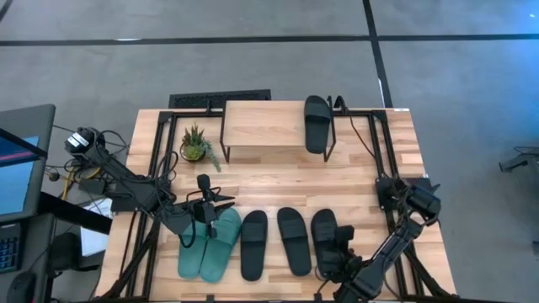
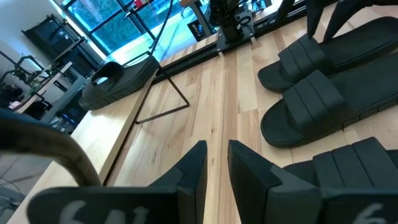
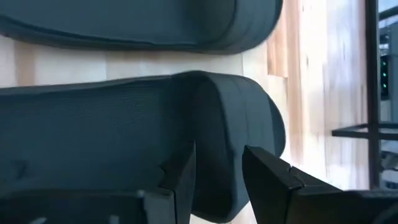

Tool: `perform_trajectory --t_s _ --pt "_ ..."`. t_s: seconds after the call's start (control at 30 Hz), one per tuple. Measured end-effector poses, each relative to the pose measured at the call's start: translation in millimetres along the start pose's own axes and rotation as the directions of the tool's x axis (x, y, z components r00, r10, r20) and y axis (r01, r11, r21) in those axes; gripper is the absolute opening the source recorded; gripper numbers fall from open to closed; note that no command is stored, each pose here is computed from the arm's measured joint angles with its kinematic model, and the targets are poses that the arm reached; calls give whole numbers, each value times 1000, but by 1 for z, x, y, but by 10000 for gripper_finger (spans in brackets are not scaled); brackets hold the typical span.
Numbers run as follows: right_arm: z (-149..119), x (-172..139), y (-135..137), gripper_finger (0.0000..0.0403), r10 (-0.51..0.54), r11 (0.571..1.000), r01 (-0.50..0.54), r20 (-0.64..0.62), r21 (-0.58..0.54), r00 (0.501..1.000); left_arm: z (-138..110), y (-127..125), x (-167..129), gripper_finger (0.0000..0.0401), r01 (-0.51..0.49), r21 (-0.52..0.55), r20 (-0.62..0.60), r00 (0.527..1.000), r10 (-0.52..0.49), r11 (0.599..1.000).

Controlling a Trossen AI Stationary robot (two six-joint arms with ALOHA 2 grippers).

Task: Pick and place slides into the shelf
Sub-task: Put the black slipper on the shelf

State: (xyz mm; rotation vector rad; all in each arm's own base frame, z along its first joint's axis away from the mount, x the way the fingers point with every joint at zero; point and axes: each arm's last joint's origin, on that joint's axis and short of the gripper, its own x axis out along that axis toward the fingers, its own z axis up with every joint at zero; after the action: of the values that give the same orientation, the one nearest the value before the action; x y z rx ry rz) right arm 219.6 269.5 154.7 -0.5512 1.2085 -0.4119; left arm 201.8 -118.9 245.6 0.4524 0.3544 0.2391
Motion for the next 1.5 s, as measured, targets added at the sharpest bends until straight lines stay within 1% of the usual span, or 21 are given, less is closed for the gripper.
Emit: perform_trajectory --t_s 0.13,0.27,0.53,0.63,0.87,1.0,1.23,1.5 --pt "0 3 -4 117 -28 1000 28 -19 10 999 0 0 0 55 0 0 0 1000 0 1000" --pt "3 7 -9 102 -48 999 48 -43 -1 998 0 0 0 55 0 -2 0 1000 0 1000" --pt "8 11 -10 78 -37 999 36 -41 -34 998 0 0 0 55 1 -7 0 1000 -1 1000" --pt "8 11 -10 77 -37 999 36 -44 -34 998 0 0 0 55 1 -5 0 1000 -1 1000" --pt "11 14 -13 76 -36 994 30 -58 -104 998 0 0 0 55 1 -4 0 1000 -1 1000" --pt "15 18 -16 76 -38 992 29 -69 -122 997 0 0 0 55 1 -4 0 1000 -1 1000" --pt "21 22 -15 76 -6 991 -1 -50 -132 999 0 0 0 55 1 -2 0 1000 -1 1000" --pt "21 24 -20 71 -33 992 23 -78 -125 996 0 0 0 55 2 4 -2 1000 -2 1000"
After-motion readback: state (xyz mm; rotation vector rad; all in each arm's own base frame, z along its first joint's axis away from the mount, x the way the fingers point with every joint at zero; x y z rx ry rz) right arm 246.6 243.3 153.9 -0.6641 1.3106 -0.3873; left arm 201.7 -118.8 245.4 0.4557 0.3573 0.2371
